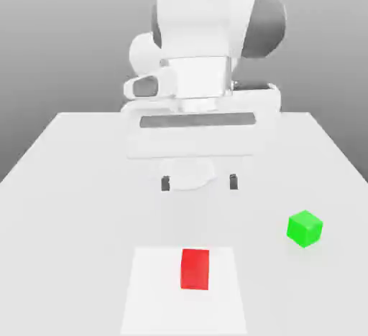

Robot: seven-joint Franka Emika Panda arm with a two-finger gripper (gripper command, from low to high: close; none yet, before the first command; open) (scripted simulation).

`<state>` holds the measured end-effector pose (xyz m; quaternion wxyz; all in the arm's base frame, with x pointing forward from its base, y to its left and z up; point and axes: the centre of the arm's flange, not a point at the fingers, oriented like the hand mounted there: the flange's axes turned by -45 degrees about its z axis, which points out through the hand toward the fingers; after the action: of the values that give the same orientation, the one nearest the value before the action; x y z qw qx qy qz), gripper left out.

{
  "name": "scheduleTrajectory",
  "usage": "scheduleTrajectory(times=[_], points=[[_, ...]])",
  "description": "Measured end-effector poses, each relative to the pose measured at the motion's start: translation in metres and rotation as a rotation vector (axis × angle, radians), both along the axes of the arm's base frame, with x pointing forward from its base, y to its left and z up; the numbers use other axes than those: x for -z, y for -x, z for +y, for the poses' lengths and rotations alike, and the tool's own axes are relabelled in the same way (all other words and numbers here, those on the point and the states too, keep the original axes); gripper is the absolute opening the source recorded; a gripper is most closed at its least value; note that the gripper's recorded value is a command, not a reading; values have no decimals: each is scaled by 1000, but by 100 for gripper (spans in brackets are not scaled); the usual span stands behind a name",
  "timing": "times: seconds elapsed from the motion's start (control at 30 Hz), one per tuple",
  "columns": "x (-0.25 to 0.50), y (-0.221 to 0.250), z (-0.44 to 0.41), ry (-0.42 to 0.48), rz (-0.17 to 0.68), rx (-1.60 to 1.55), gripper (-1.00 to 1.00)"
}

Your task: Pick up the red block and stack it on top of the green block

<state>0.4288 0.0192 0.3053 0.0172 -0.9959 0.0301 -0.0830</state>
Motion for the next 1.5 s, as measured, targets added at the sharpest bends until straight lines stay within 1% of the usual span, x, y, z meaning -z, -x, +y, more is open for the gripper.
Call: scheduleTrajectory(times=[0.13,0.2,0.33,0.37,0.6,0.8,0.9,1.0,1.1,1.2,1.27,1.43,1.47,1.5], points=[[80,33,1,23,137,10,0],[105,39,1,27,160,11,0],[147,41,1,29,167,12,0],[156,42,1,29,167,12,-100],[158,42,1,29,167,12,-100],[105,42,1,29,167,12,-100],[89,54,59,33,165,-169,-100],[78,81,128,45,161,-401,-100],[69,113,177,63,155,-601,-100],[61,157,226,91,146,-824,-100],[70,170,238,102,143,-884,-100],[114,173,241,105,141,-901,-100],[121,174,241,104,142,-903,100],[121,174,241,104,142,-903,100]])
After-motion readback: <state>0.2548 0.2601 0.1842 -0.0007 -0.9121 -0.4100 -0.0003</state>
